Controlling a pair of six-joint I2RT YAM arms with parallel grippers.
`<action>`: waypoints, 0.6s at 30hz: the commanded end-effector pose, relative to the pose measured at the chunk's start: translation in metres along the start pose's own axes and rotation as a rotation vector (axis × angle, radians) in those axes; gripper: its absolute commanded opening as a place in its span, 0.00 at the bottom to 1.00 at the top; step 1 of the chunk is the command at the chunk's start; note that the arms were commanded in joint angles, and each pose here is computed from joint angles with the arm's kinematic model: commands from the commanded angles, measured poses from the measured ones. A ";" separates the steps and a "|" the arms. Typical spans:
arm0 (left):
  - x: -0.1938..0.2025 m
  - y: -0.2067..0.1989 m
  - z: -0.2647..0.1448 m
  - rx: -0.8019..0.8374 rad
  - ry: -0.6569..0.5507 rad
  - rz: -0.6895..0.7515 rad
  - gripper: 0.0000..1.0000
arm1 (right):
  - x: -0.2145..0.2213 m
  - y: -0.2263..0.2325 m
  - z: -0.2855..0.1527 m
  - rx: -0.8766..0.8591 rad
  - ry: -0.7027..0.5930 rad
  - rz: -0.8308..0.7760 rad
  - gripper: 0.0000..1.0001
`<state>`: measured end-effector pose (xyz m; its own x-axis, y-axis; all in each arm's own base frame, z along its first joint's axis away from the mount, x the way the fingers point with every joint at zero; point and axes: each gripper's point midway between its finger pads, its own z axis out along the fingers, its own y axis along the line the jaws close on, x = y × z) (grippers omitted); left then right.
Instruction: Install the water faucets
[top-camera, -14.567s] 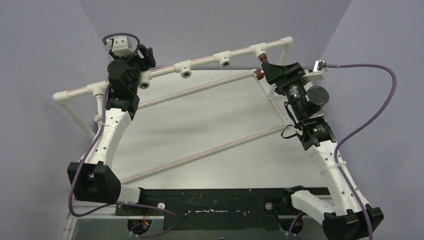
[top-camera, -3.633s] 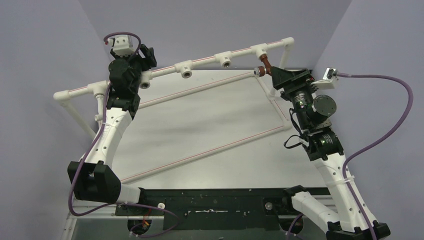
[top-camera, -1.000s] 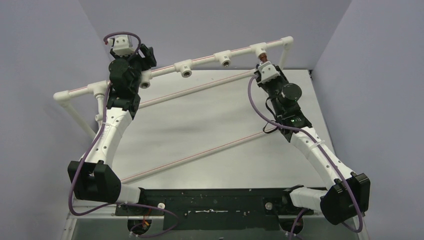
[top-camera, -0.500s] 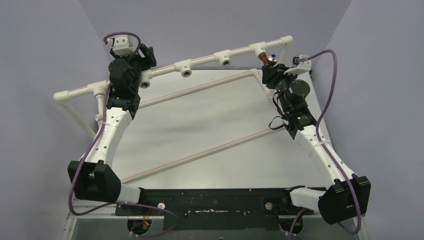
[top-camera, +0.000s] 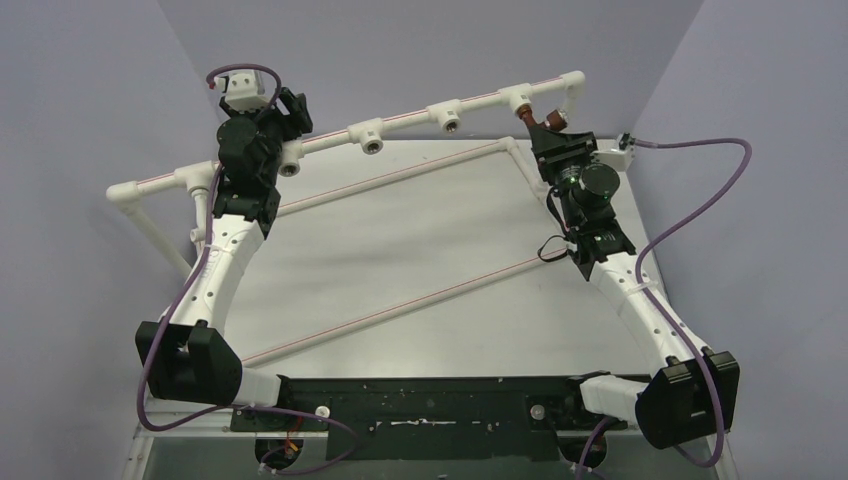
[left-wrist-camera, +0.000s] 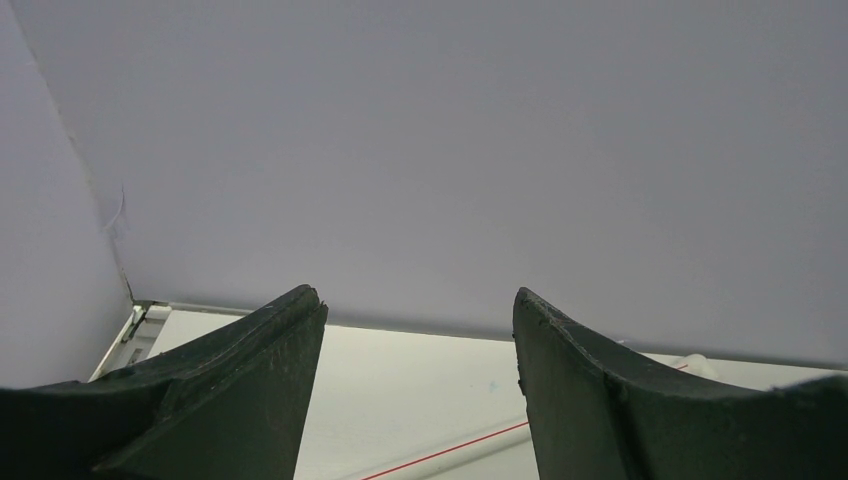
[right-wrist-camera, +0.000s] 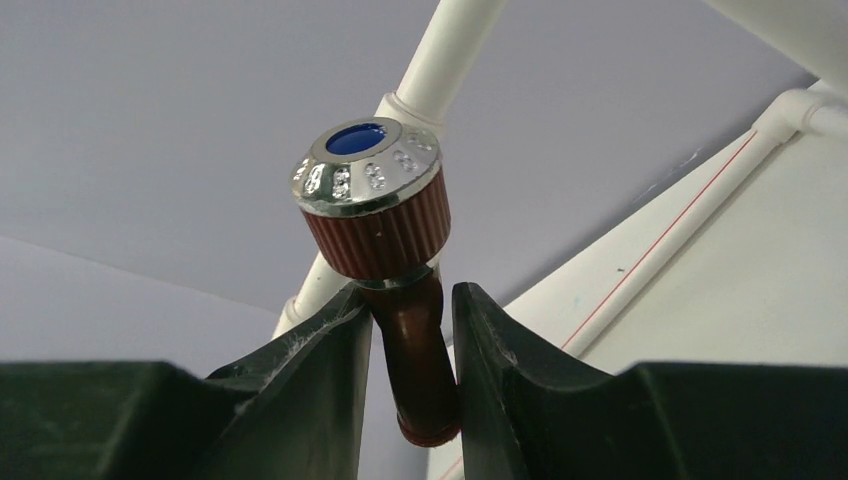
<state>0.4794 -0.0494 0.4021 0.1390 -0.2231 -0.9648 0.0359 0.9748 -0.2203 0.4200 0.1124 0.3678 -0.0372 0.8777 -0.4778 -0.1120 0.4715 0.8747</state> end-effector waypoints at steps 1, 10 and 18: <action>0.123 0.012 -0.017 0.009 0.380 0.064 0.66 | -0.023 0.043 -0.008 -0.106 -0.065 0.347 0.00; 0.123 0.013 -0.017 0.006 0.381 0.067 0.67 | -0.014 0.045 -0.015 -0.105 0.003 0.554 0.00; 0.123 0.013 -0.017 0.005 0.381 0.066 0.67 | -0.017 0.041 -0.023 -0.083 -0.012 0.486 0.42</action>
<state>0.4794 -0.0500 0.4020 0.1368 -0.2232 -0.9651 0.0408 0.9747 -0.2196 0.4148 0.1095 0.3702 -0.0595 0.9953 -0.0760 -0.0631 0.0723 0.9954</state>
